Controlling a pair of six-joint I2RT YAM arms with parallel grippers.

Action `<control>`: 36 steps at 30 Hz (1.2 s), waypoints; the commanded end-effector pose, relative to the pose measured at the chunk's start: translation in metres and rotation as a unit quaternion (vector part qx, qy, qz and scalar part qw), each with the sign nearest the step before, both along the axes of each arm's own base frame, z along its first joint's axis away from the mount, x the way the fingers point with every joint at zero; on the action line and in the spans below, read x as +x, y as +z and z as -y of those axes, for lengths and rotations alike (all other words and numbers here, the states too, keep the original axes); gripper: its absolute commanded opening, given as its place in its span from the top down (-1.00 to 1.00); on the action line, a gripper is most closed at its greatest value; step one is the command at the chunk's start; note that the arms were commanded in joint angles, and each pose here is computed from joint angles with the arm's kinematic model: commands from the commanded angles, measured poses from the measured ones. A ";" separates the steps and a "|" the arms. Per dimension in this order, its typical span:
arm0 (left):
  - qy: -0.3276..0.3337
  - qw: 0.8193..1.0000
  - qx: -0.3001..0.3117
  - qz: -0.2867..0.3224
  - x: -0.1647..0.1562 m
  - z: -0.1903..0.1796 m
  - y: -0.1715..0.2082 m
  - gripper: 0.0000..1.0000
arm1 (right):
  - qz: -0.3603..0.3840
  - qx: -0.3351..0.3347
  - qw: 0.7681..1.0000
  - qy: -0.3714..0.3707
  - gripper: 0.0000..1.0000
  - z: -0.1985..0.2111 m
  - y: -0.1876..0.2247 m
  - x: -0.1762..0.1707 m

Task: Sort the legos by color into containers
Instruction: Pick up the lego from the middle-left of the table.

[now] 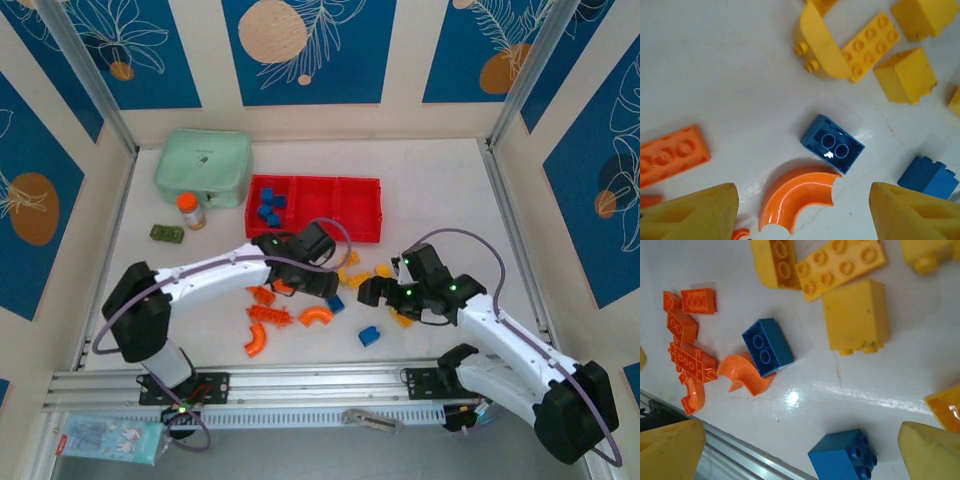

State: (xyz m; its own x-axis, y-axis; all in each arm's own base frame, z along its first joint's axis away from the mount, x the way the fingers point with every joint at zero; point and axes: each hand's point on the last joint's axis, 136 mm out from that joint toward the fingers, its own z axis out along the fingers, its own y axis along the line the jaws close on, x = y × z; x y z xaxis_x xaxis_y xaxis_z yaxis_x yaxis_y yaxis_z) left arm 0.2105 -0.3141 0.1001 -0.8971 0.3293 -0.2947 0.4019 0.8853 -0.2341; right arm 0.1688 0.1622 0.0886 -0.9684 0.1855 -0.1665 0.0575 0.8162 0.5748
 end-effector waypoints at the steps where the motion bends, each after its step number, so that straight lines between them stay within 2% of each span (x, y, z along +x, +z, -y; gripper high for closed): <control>1: -0.012 1.000 -0.004 -0.022 -0.008 0.019 -0.009 -0.42 | -0.017 -0.002 1.000 -0.016 -0.98 0.008 -0.006 -0.008; 11: -0.026 0.999 0.013 -0.029 -0.009 0.046 -0.035 -0.52 | -0.014 0.004 1.000 -0.017 -0.98 0.010 -0.003 -0.005; 24: -0.040 0.996 0.076 -0.039 -0.009 0.047 -0.066 -0.56 | -0.014 0.013 1.000 -0.023 -0.98 0.013 -0.005 -0.003; 36: -0.035 0.994 0.097 -0.040 -0.009 0.040 -0.075 -0.35 | -0.011 0.020 0.999 -0.023 -0.98 0.012 -0.003 0.001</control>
